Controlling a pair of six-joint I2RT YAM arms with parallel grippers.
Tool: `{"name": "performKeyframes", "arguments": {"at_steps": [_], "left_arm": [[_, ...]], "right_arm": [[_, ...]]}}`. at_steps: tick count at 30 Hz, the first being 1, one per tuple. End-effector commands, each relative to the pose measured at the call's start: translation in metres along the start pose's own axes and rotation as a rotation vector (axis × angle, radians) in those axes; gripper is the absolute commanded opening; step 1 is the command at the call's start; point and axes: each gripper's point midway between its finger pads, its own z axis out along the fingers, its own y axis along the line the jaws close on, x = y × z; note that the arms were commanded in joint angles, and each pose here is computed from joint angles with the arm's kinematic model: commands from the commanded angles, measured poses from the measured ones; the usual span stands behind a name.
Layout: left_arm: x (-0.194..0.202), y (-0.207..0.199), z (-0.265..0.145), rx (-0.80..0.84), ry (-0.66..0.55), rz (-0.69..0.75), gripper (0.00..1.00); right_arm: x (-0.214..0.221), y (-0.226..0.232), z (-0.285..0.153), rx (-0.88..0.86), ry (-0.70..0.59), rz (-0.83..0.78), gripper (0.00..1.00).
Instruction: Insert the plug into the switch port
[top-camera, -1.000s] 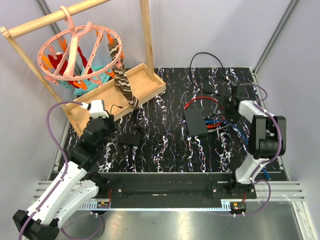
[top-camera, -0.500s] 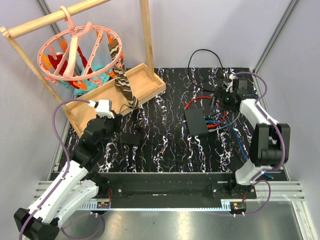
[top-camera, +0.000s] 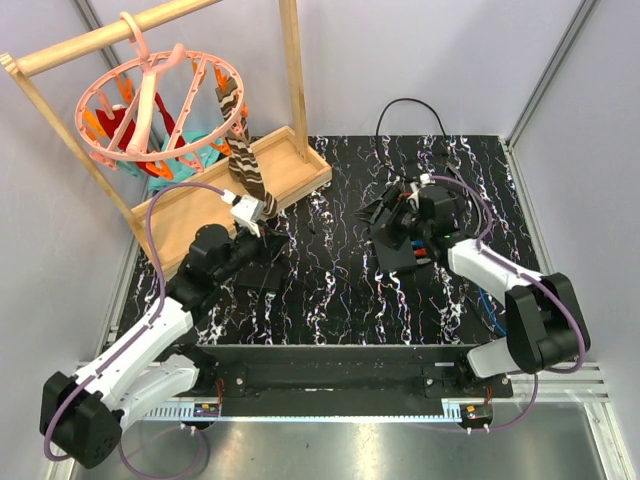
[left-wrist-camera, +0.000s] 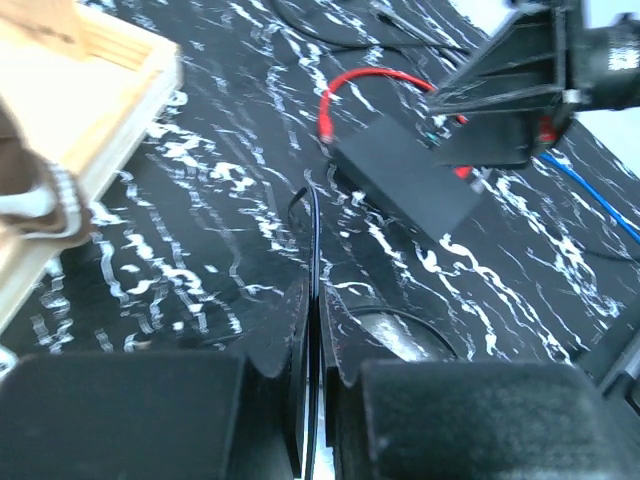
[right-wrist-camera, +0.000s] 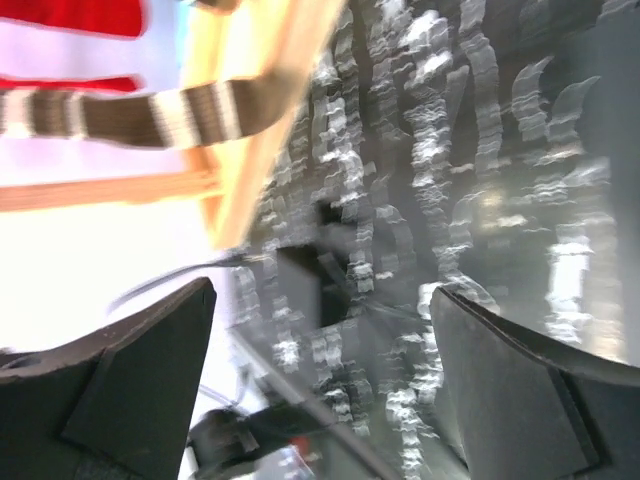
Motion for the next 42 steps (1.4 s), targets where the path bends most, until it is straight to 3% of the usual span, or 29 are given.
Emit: {"name": "performKeyframes", "arguments": {"at_steps": [1,6,14,27,34,42], "left_arm": [[-0.037,-0.034,0.01,0.146,-0.083,0.022,0.09],[-0.047,-0.053,0.016,0.182,-0.096,0.038,0.09],[-0.062,-0.062,0.025,0.18,-0.132,0.056,0.09],[-0.07,-0.066,0.038,0.158,-0.168,0.117,0.09],[-0.06,-0.067,0.036,0.161,-0.148,0.133,0.09],[-0.036,-0.063,0.025,0.155,-0.098,0.137,0.09]], "right_arm": [[0.0,0.059,0.009,-0.233,0.02,0.103,0.96],[0.012,0.069,0.027,-0.332,0.088,0.223,0.94],[0.036,0.07,0.041,-0.273,0.152,0.261,0.93],[0.037,0.086,0.035,-0.349,0.169,0.35,0.79],[0.034,0.088,0.031,-0.361,0.148,0.366,0.6],[0.031,0.086,0.031,-0.363,0.122,0.367,0.27]]}}
